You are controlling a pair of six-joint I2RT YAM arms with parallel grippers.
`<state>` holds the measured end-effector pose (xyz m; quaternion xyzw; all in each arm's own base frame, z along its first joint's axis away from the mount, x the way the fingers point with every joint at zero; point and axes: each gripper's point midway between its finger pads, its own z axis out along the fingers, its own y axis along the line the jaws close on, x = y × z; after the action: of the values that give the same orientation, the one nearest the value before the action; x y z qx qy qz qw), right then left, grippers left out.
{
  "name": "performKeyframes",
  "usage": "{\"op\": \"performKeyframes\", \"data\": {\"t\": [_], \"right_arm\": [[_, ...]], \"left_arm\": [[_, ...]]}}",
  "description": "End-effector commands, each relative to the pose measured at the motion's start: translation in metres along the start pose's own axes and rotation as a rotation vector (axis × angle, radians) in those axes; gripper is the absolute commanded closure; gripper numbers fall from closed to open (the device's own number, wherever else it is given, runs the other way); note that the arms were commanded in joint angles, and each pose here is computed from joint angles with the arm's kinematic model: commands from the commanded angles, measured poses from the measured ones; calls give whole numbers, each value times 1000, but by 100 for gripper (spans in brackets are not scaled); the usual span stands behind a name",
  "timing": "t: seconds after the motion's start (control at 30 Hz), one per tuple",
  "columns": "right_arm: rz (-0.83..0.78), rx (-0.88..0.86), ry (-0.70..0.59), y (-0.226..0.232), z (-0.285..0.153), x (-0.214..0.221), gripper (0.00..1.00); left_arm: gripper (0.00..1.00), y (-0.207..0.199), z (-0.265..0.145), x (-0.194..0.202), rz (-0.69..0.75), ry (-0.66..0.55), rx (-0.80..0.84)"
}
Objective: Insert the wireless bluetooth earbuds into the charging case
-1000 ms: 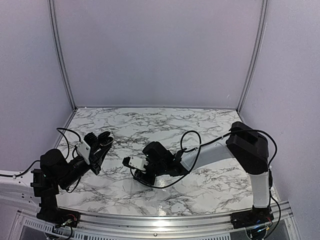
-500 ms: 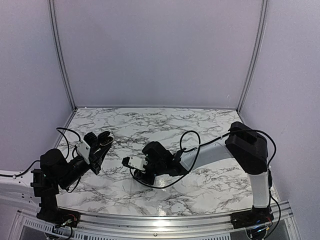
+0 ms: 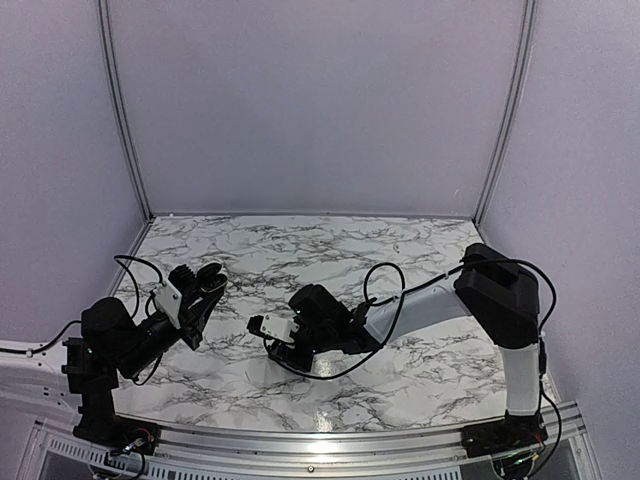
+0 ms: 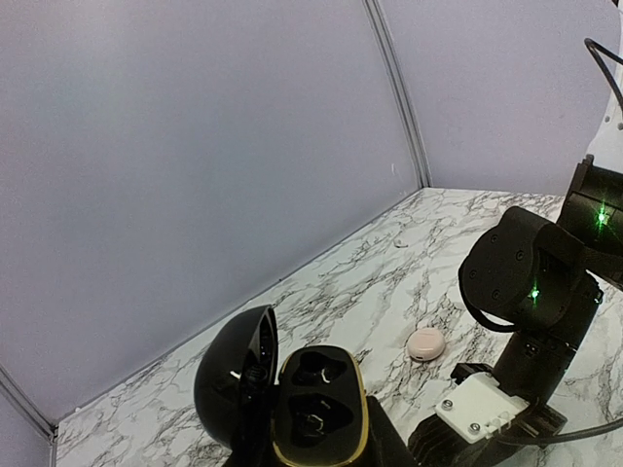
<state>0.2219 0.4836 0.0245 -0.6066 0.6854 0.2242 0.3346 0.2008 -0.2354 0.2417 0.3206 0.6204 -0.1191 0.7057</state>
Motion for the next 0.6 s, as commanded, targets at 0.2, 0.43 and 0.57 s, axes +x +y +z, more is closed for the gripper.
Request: {"op": "performKeyframes", "data": {"t": [0.2, 0.43, 0.57], "right_arm": [[-1, -50, 115, 15, 2, 34, 83], [16, -75, 80, 18, -8, 19, 92], [48, -117, 8, 20, -26, -8, 93]], "left_arm": [[100, 5, 1, -12, -32, -43, -16], [100, 4, 0, -10, -33, -45, -9], [100, -2, -1, -10, -18, -56, 22]]}}
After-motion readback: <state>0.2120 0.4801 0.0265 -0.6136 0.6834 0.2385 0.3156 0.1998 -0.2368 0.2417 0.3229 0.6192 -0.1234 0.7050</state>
